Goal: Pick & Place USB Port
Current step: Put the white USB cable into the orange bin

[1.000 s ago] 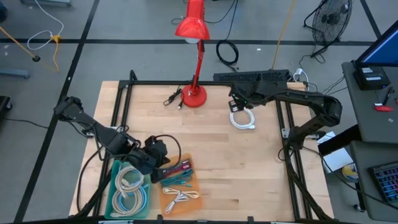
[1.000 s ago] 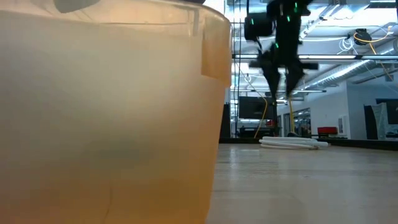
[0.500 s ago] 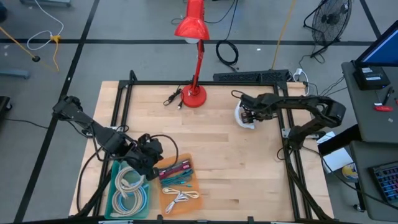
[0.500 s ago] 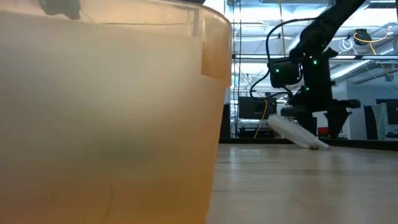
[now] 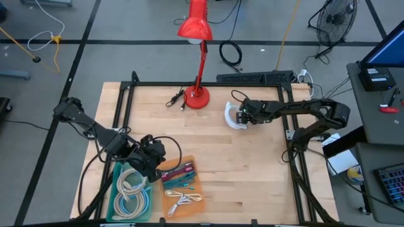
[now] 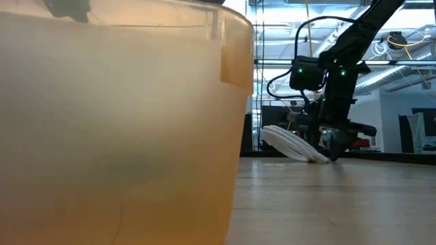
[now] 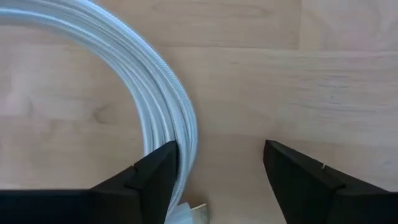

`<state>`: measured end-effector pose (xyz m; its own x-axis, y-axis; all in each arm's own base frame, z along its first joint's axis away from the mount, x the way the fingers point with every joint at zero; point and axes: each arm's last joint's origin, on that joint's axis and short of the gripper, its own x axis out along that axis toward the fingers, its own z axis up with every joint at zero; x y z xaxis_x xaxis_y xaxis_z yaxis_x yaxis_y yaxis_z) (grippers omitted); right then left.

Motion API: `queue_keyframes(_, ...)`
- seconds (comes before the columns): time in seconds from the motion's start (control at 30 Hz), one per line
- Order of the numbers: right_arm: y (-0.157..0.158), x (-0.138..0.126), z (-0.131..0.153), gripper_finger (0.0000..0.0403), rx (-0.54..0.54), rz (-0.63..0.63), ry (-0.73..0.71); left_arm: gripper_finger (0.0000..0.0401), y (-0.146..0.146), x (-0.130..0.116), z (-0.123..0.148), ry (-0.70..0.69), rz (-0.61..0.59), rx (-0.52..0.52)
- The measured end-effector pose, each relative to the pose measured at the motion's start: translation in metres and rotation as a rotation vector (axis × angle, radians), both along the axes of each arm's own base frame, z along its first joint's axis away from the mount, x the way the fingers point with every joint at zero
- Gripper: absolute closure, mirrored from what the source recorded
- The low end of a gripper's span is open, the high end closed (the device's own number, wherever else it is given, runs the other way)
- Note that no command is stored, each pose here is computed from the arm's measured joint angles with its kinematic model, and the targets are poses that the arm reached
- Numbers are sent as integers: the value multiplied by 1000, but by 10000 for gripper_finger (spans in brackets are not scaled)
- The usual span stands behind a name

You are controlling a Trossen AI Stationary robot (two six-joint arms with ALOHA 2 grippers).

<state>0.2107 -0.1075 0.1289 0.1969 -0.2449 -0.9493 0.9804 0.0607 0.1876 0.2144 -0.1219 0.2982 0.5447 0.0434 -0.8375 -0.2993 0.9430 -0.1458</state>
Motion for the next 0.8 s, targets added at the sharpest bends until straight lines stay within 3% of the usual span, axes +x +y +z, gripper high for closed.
queue_keyframes(0.23,5,6,0,237,1,-29,-50,388,0,0,0,7,-7,1)
queue_keyframes(0.47,11,17,3,383,19,13,-150,396,0,0,0,7,-23,13)
queue_keyframes(0.63,18,22,6,394,30,-7,-196,395,0,0,0,0,-5,19)
queue_keyframes(0.8,29,26,22,399,-8,-33,-290,392,8,-6,-2,-13,233,67)
